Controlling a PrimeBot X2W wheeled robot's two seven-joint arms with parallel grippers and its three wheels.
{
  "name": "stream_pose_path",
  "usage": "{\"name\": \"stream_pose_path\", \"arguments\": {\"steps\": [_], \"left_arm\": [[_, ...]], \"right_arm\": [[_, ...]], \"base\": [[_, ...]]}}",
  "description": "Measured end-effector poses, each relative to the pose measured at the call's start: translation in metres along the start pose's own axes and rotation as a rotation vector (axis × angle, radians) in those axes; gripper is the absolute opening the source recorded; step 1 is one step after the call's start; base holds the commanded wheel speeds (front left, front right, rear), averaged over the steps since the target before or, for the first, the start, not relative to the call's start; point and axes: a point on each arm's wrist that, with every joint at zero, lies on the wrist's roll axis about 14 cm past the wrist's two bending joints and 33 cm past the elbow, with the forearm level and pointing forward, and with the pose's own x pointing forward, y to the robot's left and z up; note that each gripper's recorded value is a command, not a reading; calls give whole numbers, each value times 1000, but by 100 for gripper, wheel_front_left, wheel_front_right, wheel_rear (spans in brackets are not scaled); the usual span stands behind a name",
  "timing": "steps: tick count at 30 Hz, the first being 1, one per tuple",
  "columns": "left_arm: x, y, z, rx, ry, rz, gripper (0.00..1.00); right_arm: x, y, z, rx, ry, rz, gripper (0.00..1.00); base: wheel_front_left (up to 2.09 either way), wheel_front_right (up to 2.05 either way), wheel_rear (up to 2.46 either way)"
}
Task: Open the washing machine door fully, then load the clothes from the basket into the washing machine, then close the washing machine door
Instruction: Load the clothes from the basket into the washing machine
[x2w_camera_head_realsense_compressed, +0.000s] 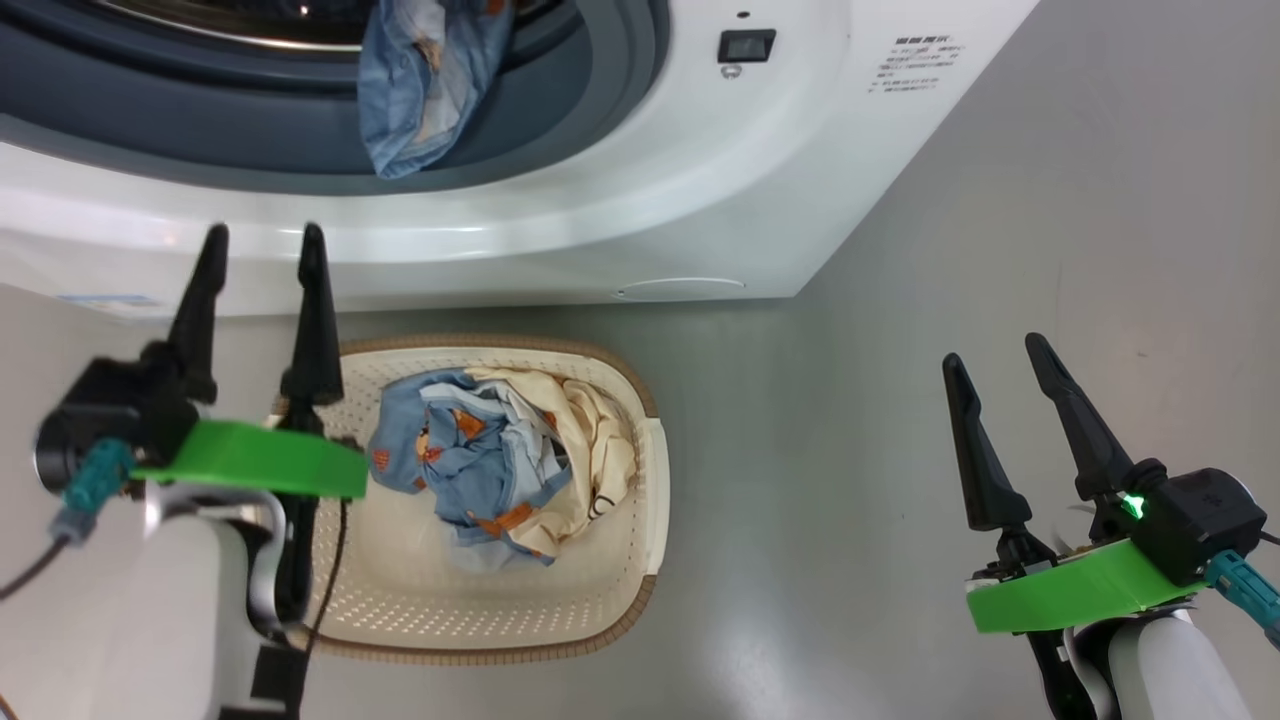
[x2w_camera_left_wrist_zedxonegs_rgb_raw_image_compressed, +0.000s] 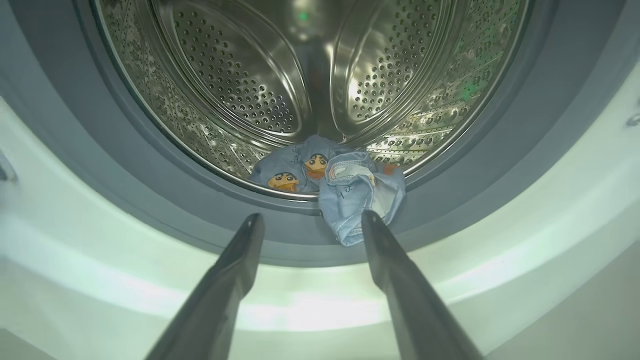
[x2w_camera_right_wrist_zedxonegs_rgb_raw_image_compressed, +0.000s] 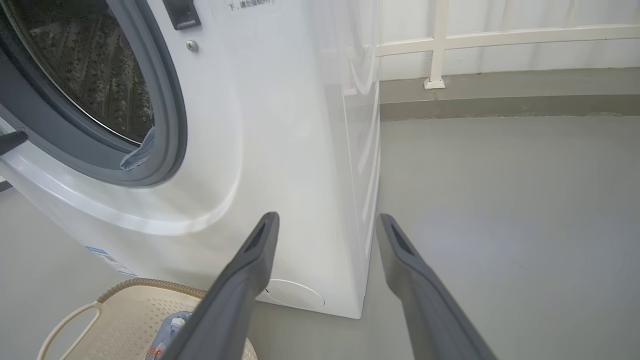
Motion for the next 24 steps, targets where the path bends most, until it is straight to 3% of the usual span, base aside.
{"name": "stream_pose_path", "arguments": {"steps": [24], "left_arm": [[-86,-2,-18,-83,92,70,100]], "right_arm": [[-26,-4,28,-26,-45,-20,100]], "base": [[0,0,0]]}}
